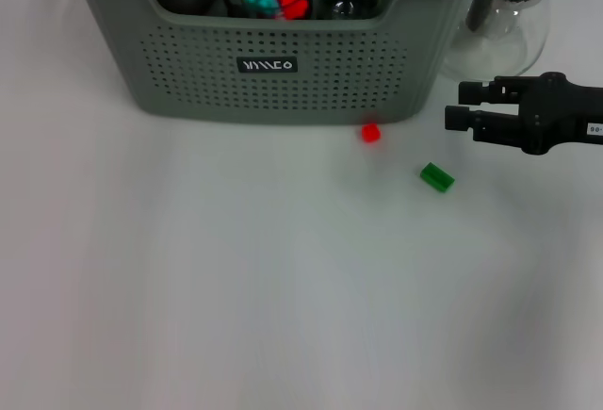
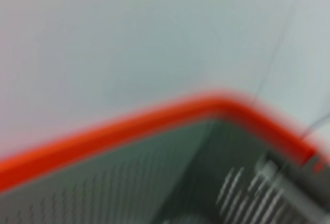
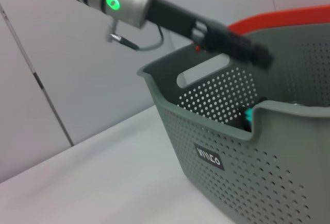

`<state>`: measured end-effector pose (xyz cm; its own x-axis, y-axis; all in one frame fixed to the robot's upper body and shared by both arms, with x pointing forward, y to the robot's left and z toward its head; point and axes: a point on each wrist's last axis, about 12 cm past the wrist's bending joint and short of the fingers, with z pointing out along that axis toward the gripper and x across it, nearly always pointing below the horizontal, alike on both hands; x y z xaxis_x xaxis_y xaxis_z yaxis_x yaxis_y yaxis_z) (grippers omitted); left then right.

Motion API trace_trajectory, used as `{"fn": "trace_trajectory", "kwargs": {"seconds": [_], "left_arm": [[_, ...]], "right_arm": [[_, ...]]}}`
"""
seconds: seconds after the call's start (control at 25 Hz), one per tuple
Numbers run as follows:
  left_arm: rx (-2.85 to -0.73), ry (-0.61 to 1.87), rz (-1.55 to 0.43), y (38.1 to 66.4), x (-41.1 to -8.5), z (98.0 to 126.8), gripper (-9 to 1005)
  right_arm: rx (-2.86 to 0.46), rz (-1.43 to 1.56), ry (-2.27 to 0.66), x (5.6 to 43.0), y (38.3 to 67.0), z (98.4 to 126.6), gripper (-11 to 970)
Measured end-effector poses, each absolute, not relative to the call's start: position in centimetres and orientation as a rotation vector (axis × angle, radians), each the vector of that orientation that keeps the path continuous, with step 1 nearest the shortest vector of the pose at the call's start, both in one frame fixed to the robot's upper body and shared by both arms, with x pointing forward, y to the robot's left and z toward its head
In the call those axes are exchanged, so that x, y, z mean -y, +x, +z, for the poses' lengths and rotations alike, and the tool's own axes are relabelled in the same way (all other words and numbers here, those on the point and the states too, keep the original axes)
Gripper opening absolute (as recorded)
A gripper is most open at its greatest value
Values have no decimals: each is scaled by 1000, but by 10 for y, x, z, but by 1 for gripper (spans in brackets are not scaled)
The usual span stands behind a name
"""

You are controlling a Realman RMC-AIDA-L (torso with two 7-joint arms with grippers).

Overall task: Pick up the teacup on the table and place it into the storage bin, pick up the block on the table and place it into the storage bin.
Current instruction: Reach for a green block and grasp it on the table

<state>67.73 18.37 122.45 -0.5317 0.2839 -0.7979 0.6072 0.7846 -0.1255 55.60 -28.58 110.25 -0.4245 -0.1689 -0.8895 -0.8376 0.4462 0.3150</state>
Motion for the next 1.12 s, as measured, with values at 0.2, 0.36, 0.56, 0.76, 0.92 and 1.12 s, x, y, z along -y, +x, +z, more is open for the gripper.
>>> {"fn": "trace_trajectory", "kwargs": {"seconds": [0.2,0.36,0.56,0.76,0.92,1.12], "left_arm": [[-1794,563,-850,626,-241,1244,671],[-1398,541,-1061,567,-300,1239,675],[-1176,598,-1027,499,-340,1199,674],[-1369,849,-899,464,-324,1134,674],[-1437,866,-961,455,-311,1097,675],[-1449,851,-978,455,-302,1082,674]], "right_arm": [[-1868,1009,-847,287,555,1102,460],[-1870,1008,-845,288,555,1102,459],[-1871,1010,-850,288,555,1103,457],[-1899,1001,-956,284,557,1110,456],[-1950,940,-1196,278,558,1135,455],[-2142,677,-1379,260,569,1191,453]]}}
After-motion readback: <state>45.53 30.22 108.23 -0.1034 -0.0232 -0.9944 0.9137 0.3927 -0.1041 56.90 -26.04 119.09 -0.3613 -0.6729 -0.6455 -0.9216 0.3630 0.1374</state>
